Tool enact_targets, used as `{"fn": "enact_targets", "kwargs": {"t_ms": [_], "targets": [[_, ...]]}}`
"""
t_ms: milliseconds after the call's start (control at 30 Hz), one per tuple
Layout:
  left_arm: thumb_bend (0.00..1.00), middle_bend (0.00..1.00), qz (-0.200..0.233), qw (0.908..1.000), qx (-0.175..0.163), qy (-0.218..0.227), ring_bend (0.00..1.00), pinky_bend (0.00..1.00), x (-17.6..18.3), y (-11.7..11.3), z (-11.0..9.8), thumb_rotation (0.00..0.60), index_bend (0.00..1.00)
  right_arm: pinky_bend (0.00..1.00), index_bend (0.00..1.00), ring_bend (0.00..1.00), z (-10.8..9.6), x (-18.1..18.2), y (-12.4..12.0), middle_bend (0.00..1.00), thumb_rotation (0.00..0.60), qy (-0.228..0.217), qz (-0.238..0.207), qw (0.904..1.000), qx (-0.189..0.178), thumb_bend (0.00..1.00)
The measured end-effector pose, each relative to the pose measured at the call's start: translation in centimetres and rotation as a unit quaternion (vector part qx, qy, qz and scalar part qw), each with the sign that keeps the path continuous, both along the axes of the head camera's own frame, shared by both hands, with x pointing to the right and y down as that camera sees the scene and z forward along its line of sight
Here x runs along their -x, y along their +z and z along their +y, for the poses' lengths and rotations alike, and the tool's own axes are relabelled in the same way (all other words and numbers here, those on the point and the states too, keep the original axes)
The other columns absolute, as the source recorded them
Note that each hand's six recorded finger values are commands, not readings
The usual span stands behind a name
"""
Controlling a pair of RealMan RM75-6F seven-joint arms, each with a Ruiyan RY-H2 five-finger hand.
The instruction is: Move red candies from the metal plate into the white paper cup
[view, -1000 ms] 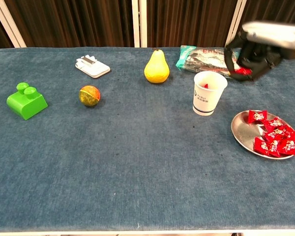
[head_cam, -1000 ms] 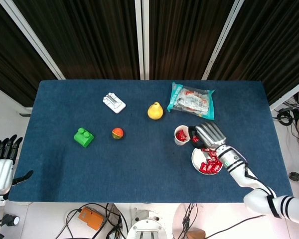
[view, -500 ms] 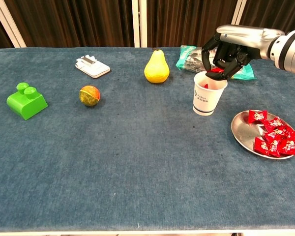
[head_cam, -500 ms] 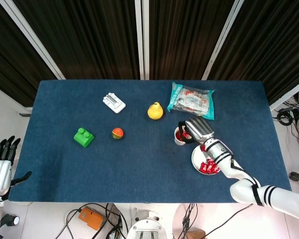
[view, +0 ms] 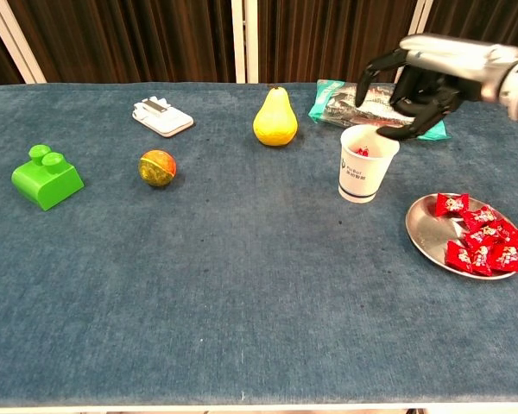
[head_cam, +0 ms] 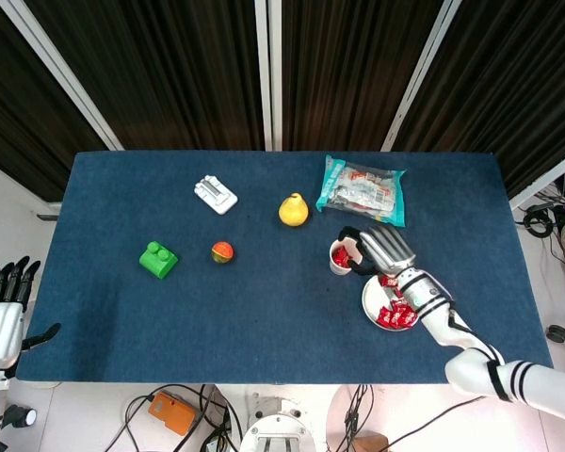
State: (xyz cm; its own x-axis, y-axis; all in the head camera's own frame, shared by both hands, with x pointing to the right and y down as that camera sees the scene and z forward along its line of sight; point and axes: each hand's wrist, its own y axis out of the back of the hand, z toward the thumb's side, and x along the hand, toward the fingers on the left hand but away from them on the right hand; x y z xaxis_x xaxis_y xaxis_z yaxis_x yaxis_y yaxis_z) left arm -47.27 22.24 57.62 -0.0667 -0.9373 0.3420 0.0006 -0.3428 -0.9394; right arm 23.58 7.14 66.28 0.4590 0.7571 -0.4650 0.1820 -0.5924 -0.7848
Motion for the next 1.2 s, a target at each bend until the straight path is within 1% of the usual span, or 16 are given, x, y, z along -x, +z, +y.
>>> {"fn": "enact_targets", "kwargs": {"t_ms": [67, 133, 200, 300, 400, 433, 500, 633, 800, 900, 1067, 1200], "targets": [[0.0, 0.0, 0.001, 1.0, 0.002, 0.001, 0.0, 0.0, 0.0, 0.1, 0.0, 0.6, 0.0, 1.0, 0.46, 1.0, 1.0, -1.4, -0.7, 0.96, 0.6, -0.002, 0.006, 1.0, -0.004, 0.46], [0.0, 0.0, 0.003, 1.0, 0.002, 0.002, 0.0, 0.0, -0.2, 0.2, -0.1, 0.6, 0.0, 1.0, 0.47, 1.0, 2.5, -3.0, -1.1, 0.96, 0.6, -0.009, 0.021, 0.9997, 0.003, 0.46], [0.0, 0.0, 0.005, 1.0, 0.002, 0.004, 0.0, 0.0, -0.3, 0.3, -0.1, 0.6, 0.0, 1.0, 0.48, 1.0, 4.4, -4.6, -1.0, 0.96, 0.6, -0.02, 0.039, 0.9989, 0.02, 0.46], [0.0, 0.0, 0.008, 0.9999, 0.002, 0.006, 0.0, 0.0, -0.4, 0.2, -0.1, 0.6, 0.0, 1.0, 0.49, 1.0, 7.1, -5.9, -0.7, 0.96, 0.6, -0.044, 0.059, 0.9962, 0.047, 0.46], [0.0, 0.0, 0.011, 0.9999, 0.001, 0.007, 0.0, 0.0, -0.7, 0.1, -0.2, 0.6, 0.0, 1.0, 0.48, 1.0, 9.1, -6.6, 0.0, 0.96, 0.6, -0.076, 0.081, 0.9917, 0.065, 0.45], [0.0, 0.0, 0.012, 0.9999, 0.0, 0.007, 0.0, 0.0, -0.7, 0.1, -0.2, 0.6, 0.0, 1.0, 0.48, 1.0, 9.4, -6.8, 0.2, 0.96, 0.6, -0.084, 0.088, 0.9903, 0.067, 0.45], [0.0, 0.0, 0.014, 0.9999, 0.001, 0.007, 0.0, 0.0, -0.9, 0.1, -0.1, 0.6, 0.0, 1.0, 0.48, 1.0, 9.8, -7.0, 0.7, 0.96, 0.6, -0.098, 0.105, 0.9872, 0.068, 0.45], [0.0, 0.0, 0.015, 0.9999, 0.004, 0.005, 0.0, 0.0, -0.9, 0.1, 0.1, 0.6, 0.0, 1.0, 0.48, 1.0, 10.4, -7.1, 1.7, 0.96, 0.6, -0.12, 0.125, 0.9818, 0.079, 0.45], [0.0, 0.0, 0.029, 0.9995, 0.008, 0.001, 0.0, 0.0, -1.0, 0.2, 0.2, 0.6, 0.0, 1.0, 0.48, 1.0, 10.7, -6.9, 2.6, 0.96, 0.6, -0.147, 0.147, 0.9751, 0.078, 0.45], [0.0, 0.0, 0.036, 0.9993, 0.01, 0.004, 0.0, 0.0, -1.2, 0.3, 0.2, 0.6, 0.0, 1.0, 0.48, 1.0, 10.8, -6.6, 3.1, 0.96, 0.6, -0.157, 0.154, 0.9726, 0.075, 0.45], [0.0, 0.0, 0.031, 0.9994, 0.011, 0.005, 0.0, 0.0, -1.1, 0.3, 0.2, 0.6, 0.0, 1.0, 0.52, 1.0, 10.8, -6.2, 3.8, 0.96, 0.6, -0.161, 0.157, 0.9711, 0.08, 0.45], [0.0, 0.0, 0.028, 0.9996, 0.009, 0.004, 0.0, 0.0, -0.9, 0.3, 0.2, 0.6, 0.0, 1.0, 0.6, 1.0, 11.0, -6.0, 4.3, 0.96, 0.6, -0.16, 0.156, 0.9709, 0.087, 0.46]]}}
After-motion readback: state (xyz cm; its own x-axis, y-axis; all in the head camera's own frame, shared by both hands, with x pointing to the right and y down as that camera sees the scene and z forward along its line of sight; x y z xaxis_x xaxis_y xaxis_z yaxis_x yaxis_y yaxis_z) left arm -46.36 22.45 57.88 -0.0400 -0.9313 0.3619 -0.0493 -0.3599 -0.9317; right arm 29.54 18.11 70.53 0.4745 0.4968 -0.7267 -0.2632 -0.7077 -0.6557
